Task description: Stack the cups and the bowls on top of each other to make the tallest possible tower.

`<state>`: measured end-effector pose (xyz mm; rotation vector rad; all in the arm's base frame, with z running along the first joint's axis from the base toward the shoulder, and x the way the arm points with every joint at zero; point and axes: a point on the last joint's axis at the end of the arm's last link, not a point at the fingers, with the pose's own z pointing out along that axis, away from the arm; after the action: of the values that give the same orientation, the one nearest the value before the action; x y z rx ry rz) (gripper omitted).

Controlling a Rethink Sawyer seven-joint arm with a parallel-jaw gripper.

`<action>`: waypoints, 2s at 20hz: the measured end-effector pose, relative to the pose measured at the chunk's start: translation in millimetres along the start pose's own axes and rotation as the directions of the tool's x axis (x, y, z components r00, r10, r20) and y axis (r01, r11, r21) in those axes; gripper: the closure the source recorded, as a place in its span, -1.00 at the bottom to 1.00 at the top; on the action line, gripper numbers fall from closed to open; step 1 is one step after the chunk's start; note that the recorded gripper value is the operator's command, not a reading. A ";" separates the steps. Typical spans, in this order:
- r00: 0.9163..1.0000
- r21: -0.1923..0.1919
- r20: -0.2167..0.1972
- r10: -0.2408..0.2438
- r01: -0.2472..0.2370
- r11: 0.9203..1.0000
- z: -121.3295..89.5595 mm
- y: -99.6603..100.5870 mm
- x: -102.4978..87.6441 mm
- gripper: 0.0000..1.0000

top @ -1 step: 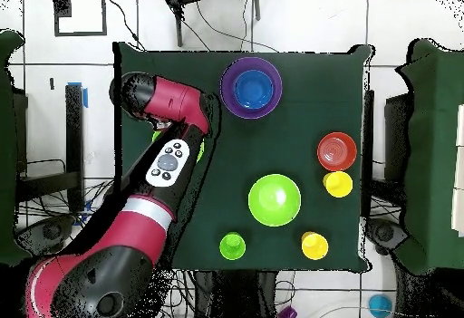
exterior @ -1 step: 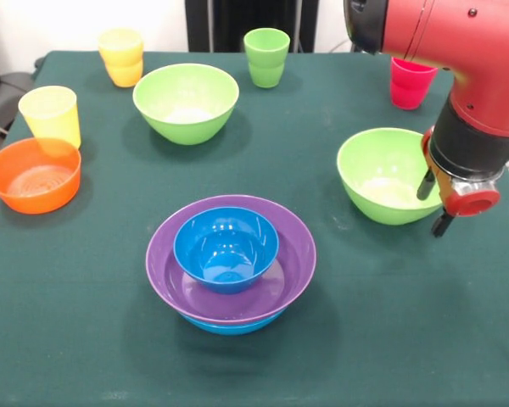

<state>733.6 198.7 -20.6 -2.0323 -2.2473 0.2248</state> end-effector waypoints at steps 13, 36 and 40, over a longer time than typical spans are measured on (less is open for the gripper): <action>1.000 -0.011 0.004 -0.001 0.001 1.000 7.0 0.8 0.3 1.00; 0.998 -0.016 -0.012 0.054 -0.054 0.998 -24.4 -9.5 -28.1 1.00; 0.996 -0.016 -0.013 0.085 -0.085 0.996 -39.4 -13.9 -58.2 1.00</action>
<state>732.9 141.1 21.9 -2.1339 -2.1648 0.2004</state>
